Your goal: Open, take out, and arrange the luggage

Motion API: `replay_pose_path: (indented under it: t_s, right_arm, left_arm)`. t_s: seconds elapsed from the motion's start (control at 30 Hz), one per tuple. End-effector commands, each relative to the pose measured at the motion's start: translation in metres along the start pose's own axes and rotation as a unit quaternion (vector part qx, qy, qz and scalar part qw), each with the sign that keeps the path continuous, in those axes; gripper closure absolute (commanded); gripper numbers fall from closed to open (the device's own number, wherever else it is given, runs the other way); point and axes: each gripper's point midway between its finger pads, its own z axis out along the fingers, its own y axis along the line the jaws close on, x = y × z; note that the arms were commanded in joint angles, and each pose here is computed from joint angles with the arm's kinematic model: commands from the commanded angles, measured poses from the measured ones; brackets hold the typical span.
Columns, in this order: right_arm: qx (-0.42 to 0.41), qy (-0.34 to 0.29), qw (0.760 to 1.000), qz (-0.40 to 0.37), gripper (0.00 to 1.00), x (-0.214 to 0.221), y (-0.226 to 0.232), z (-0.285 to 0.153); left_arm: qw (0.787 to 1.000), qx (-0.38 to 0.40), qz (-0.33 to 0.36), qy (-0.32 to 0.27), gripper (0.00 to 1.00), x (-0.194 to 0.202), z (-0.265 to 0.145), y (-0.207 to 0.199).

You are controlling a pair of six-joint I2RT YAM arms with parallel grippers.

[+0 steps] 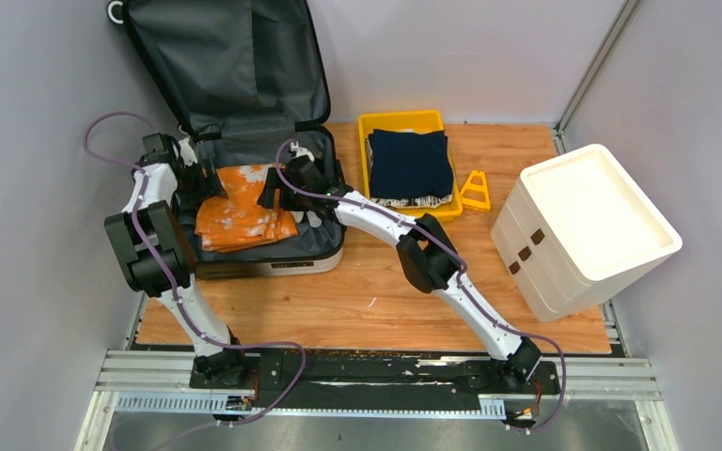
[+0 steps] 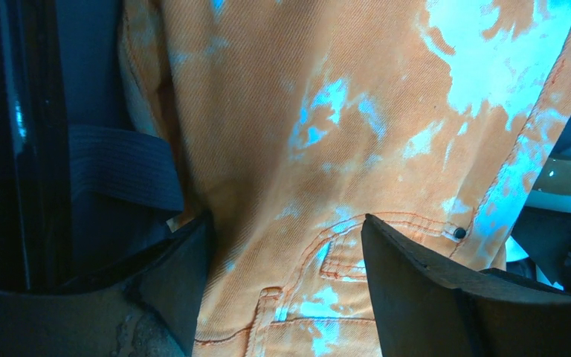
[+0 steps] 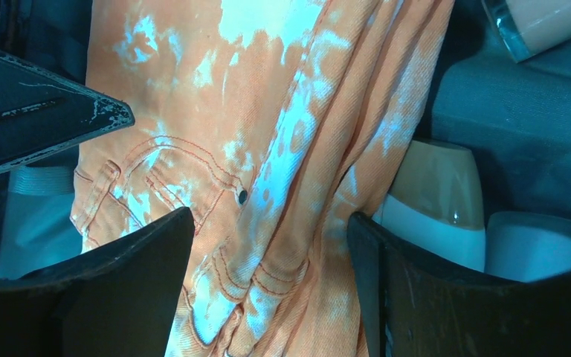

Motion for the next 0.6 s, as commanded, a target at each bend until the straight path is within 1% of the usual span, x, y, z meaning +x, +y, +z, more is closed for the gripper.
replay_pose_path:
  t_s: [0.0, 0.13, 0.23, 0.3, 0.33, 0.43, 0.47, 0.53, 0.57]
  right_arm:
    - [0.036, -0.003, 0.999, 0.002, 0.24, 0.011, -0.029, 0.016]
    - [0.04, 0.002, 0.999, 0.011, 0.3, 0.019, -0.034, 0.022]
    - [0.038, 0.0, 0.999, 0.01, 0.36, 0.02, -0.036, 0.025]
    - [0.032, -0.007, 0.999, 0.01, 0.43, 0.017, -0.034, 0.027]
    - [0.029, -0.01, 0.999, 0.009, 0.49, 0.016, -0.033, 0.027]
    - [0.016, -0.022, 1.0, -0.006, 0.76, 0.009, -0.026, 0.023]
    - [0.024, -0.036, 0.999, -0.012, 0.84, 0.003, -0.029, 0.022]
    - [0.025, -0.054, 0.998, -0.024, 0.96, -0.006, -0.029, 0.017]
    - [0.021, -0.06, 0.998, -0.028, 1.0, -0.011, -0.027, 0.014]
  left_arm:
    - [0.999, 0.031, 0.01, -0.019, 0.23, -0.007, 0.017, 0.003]
    - [1.0, 0.024, 0.006, -0.012, 0.26, -0.002, 0.018, 0.006]
    - [1.0, 0.016, 0.009, -0.011, 0.22, 0.0, 0.016, 0.009]
    - [1.0, 0.011, 0.009, -0.018, 0.2, -0.002, 0.012, 0.009]
    - [1.0, 0.01, 0.008, -0.019, 0.19, -0.002, 0.011, 0.009]
    - [1.0, -0.008, 0.01, -0.028, 0.16, -0.008, 0.0, 0.012]
    - [0.999, -0.016, 0.01, -0.028, 0.14, -0.01, -0.003, 0.013]
    - [0.999, -0.042, 0.008, -0.033, 0.11, -0.016, -0.01, 0.021]
    - [0.998, -0.057, 0.007, -0.037, 0.1, -0.018, -0.012, 0.025]
